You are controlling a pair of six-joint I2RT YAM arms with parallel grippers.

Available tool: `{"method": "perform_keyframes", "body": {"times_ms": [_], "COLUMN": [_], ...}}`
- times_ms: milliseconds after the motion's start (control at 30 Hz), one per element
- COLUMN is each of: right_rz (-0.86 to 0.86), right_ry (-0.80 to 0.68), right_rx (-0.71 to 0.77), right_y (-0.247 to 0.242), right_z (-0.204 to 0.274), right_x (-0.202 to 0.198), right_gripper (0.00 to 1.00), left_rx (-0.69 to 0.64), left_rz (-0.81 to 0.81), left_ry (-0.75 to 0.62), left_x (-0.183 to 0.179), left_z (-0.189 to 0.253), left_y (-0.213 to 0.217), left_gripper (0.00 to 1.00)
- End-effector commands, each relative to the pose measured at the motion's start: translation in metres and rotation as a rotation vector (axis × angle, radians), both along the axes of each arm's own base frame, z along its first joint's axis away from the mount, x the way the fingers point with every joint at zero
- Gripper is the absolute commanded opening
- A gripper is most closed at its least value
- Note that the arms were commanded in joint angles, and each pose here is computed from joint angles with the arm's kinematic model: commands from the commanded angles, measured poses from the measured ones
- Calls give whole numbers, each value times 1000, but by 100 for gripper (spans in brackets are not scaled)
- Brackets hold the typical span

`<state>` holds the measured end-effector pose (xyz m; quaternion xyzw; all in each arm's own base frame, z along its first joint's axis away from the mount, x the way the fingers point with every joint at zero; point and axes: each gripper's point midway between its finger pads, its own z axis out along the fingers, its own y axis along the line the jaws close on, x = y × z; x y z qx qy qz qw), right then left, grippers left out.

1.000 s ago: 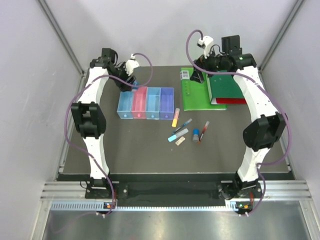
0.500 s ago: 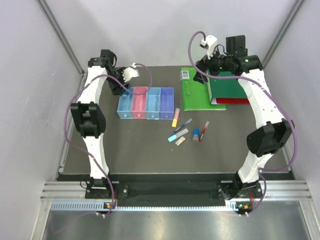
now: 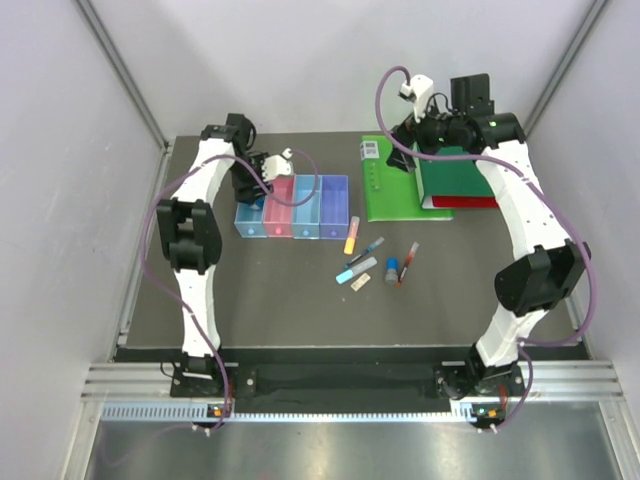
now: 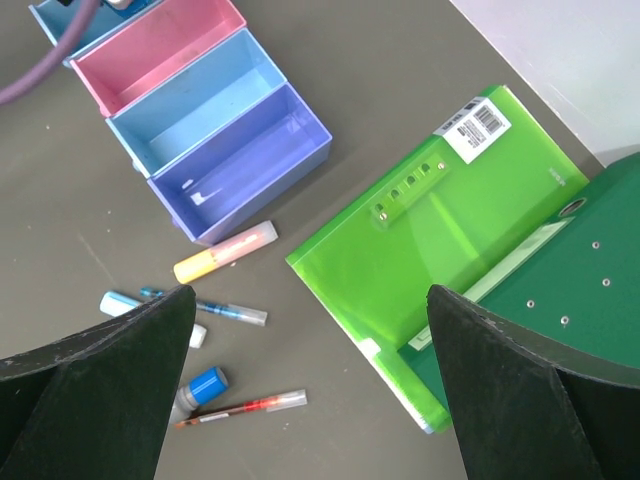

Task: Sort the stationery into containers
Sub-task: Place the stationery in the storage box.

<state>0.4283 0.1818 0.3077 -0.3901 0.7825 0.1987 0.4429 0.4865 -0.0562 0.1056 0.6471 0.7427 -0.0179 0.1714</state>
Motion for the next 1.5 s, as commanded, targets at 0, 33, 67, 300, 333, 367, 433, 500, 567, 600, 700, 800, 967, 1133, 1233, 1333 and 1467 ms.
{"method": "perform_keyframes", "body": {"times_ms": [0, 33, 67, 300, 333, 367, 433, 500, 567, 600, 700, 800, 967, 1133, 1233, 1333, 1467], "right_rz": [29, 32, 33, 35, 38, 38, 39, 41, 40, 40, 42, 39, 40, 44, 37, 16, -34], "right_ry": [-61, -57, -57, -53, -48, -48, -43, -41, -40, -38, -41, -40, -46, -34, -27, -14, -12], "right_rx": [21, 21, 20, 21, 21, 22, 24, 23, 22, 22, 22, 21, 23, 26, 32, 33, 25], "right_y": [5, 5, 5, 6, 7, 6, 7, 7, 7, 7, 7, 6, 7, 8, 10, 12, 16], "right_z": [25, 24, 24, 21, 19, 20, 18, 17, 17, 16, 16, 17, 19, 15, 12, 4, -12], "right_x": [-13, -13, -13, -12, -12, -13, -13, -13, -14, -14, -15, -15, -14, -15, -9, 5, 45], "right_gripper": [100, 100, 100, 100, 99, 100, 100, 100, 100, 100, 99, 100, 100, 100, 100, 100, 100], "left_rx": [-12, -11, -3, -26, -29, -29, -36, -52, -68, -79, -110, -136, -160, -193, -224, -269, -364], "left_rz": [-3, 7, 9, 32, 26, 27, 23, 33, 47, 48, 55, 54, 41, 57, 84, 148, 242], "left_ry": [-106, -137, -145, -210, -208, -208, -208, -225, -250, -264, -280, -304, -310, -340, -391, -492, -590], "left_x": [27, 34, 36, 43, 42, 43, 43, 47, 50, 52, 53, 54, 48, 46, 46, 50, 47], "left_z": [3, 5, 4, 0, 0, -2, -3, 0, 9, 12, 22, 32, 41, 59, 81, 115, 150], "left_y": [-9, -10, -10, -18, -21, -21, -25, -27, -29, -30, -35, -38, -42, -45, -46, -44, -44], "left_gripper": [0, 0, 0, 19, 26, 29, 38, 38, 54, 55, 61, 82, 99, 99, 99, 99, 99]}}
